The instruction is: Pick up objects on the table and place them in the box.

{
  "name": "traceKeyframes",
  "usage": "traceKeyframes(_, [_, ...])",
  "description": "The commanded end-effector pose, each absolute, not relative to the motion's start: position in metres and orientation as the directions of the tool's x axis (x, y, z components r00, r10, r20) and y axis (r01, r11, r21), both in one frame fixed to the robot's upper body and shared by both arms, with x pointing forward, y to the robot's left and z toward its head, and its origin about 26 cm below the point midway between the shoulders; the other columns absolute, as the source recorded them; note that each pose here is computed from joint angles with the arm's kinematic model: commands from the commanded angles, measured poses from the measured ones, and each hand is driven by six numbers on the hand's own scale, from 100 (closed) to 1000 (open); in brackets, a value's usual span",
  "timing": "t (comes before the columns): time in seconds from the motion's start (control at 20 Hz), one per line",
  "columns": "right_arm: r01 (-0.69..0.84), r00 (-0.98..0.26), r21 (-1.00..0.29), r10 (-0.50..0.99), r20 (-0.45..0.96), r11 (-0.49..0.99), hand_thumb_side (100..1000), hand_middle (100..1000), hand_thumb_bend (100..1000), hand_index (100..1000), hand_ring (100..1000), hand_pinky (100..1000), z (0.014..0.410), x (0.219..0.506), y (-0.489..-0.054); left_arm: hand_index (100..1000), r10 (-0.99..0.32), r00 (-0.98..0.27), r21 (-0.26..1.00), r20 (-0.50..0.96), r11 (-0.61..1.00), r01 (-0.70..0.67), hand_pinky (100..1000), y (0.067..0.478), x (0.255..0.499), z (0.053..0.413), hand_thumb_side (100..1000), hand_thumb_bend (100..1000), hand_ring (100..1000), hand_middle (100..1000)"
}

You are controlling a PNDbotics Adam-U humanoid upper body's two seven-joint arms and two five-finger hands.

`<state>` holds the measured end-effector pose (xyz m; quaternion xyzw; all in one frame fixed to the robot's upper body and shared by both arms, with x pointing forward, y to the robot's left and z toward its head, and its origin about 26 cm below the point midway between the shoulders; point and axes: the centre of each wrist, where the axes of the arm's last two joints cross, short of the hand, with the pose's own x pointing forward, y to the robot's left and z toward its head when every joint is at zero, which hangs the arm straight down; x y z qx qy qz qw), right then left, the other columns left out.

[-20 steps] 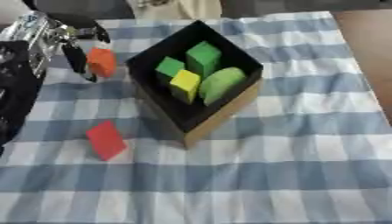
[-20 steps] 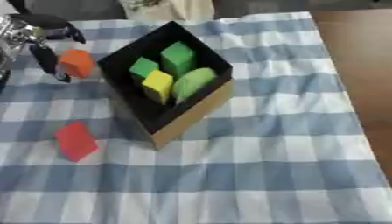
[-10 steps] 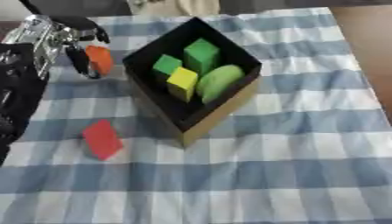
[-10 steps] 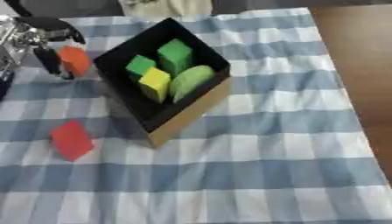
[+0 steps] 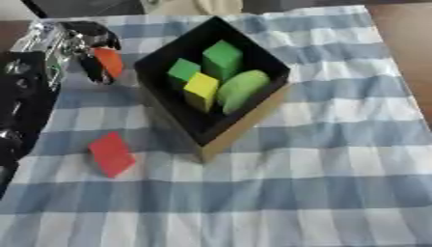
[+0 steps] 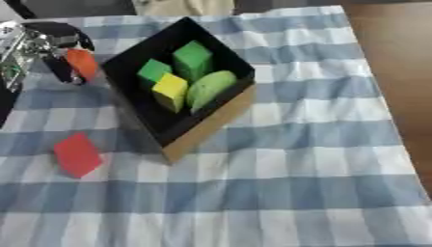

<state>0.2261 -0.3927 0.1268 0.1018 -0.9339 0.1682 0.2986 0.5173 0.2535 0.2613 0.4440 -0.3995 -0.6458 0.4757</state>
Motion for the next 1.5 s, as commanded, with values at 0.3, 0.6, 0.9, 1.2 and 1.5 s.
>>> traceKeyframes(0.3, [-0.28, -0.856, -0.394, -0.041, 0.515, 0.875, 524, 350, 100, 1000, 1000, 1000, 0.133, 0.225, -0.391, 859, -0.973, -0.097, 0.945, -0.212, -0.229, 0.232, 883, 0.26, 0.517, 0.283, 100, 424, 896, 814])
traceKeyframes(0.6, [-0.286, -0.853, -0.394, -0.045, 0.52, 0.873, 524, 348, 100, 1000, 1000, 1000, 0.132, 0.225, -0.39, 853, -0.972, -0.069, 0.944, -0.223, -0.233, 0.234, 869, 0.26, 0.518, 0.28, 100, 411, 885, 807])
traceKeyframes(0.9, [-0.292, -0.848, -0.393, -0.046, 0.528, 0.872, 524, 348, 100, 1000, 1000, 1000, 0.131, 0.225, -0.39, 794, -0.968, -0.061, 0.947, -0.244, -0.251, 0.201, 803, 0.259, 0.517, 0.281, 100, 377, 815, 731])
traceKeyframes(1.2, [-0.294, -0.844, -0.386, -0.048, 0.533, 0.874, 523, 350, 100, 1000, 1000, 1000, 0.132, 0.224, -0.391, 650, -0.966, -0.066, 0.954, -0.25, -0.257, 0.155, 718, 0.257, 0.515, 0.289, 100, 357, 677, 554])
traceKeyframes(1.5, [-0.294, -0.842, -0.38, -0.049, 0.537, 0.877, 523, 352, 100, 1000, 1000, 1000, 0.132, 0.223, -0.392, 616, -0.97, -0.082, 0.971, -0.228, -0.233, 0.053, 706, 0.253, 0.507, 0.314, 100, 329, 639, 523])
